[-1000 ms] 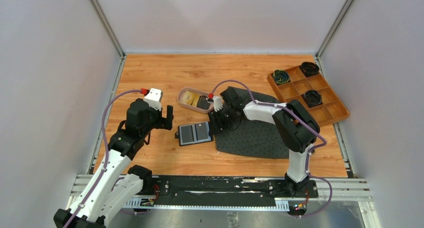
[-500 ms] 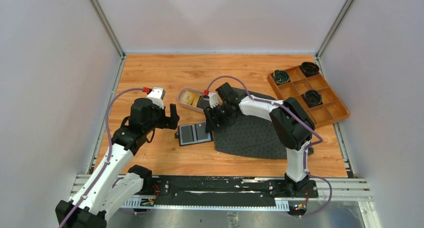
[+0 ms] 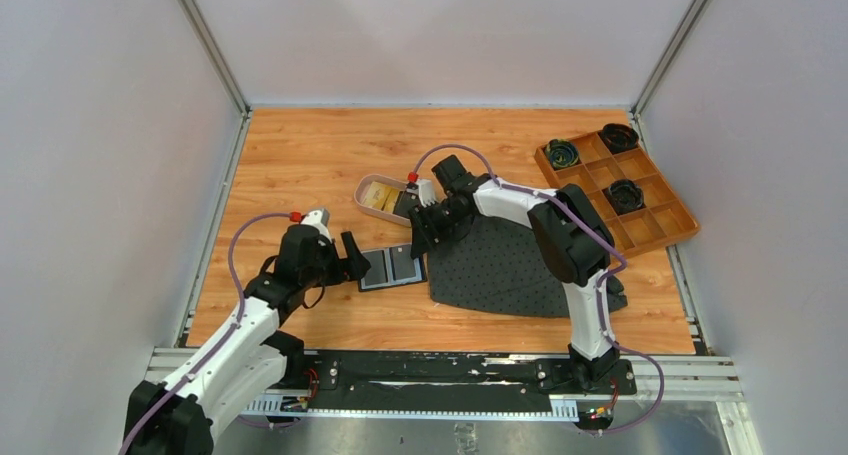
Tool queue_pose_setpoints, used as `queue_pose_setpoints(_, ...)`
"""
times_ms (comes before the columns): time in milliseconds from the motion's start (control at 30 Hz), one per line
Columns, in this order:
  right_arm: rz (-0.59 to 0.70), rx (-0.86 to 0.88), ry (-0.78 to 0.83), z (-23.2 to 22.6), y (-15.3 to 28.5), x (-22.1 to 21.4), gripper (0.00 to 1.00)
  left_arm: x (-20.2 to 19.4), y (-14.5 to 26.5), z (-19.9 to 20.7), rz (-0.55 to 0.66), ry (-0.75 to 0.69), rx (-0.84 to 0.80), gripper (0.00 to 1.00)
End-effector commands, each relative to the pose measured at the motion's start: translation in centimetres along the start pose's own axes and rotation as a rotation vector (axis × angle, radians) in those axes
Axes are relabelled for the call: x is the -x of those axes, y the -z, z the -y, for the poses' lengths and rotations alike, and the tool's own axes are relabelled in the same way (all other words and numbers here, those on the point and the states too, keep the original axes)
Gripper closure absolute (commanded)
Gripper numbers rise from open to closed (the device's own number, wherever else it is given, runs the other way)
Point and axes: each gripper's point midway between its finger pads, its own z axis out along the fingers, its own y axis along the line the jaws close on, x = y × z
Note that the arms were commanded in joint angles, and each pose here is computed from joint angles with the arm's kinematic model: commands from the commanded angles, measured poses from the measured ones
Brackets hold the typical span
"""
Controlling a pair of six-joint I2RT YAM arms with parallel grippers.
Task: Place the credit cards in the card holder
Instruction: Close the card holder at the center of the board.
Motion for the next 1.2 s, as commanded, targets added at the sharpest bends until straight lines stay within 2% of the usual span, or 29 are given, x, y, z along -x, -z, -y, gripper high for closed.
queue_pose_setpoints(0, -0.049, 0.019, -0.045, 0.4, -0.1, -0.9, 0.43, 0.4, -0.8, 0.1, 0.043, 0.059, -0.014, 0.09)
queue_pose_setpoints(233, -0.045, -0.026, -0.038, 1.3, 0.0, -0.7, 0.43, -0.4, -1.6, -0.2, -0.016, 0.037, 0.004, 0.14)
queue_pose_setpoints(400, -0.047, 0.018, -0.001, 1.0, 0.2, -0.9, 0.42, 1.1, -0.3, 0.7, 0.026, 0.004, -0.02, 0.15)
queue_pose_setpoints(600, -0.048, 0.095, 0.072, 0.8, 0.8, -1.3, 0.41, 2.9, 1.9, 4.8, 0.095, -0.011, -0.227, 0.15)
queue_pose_setpoints(800, -0.035, 0.094, 0.084, 1.8, 1.5, -1.2, 0.41, 3.5, 2.8, 8.6, 0.103, 0.063, -0.436, 0.2)
queue_pose_setpoints(1167, -0.034, 0.092, 0.118, 2.4, 1.6, -0.7, 0.41, 1.7, 1.6, 9.7, 0.027, 0.049, -0.432, 0.22)
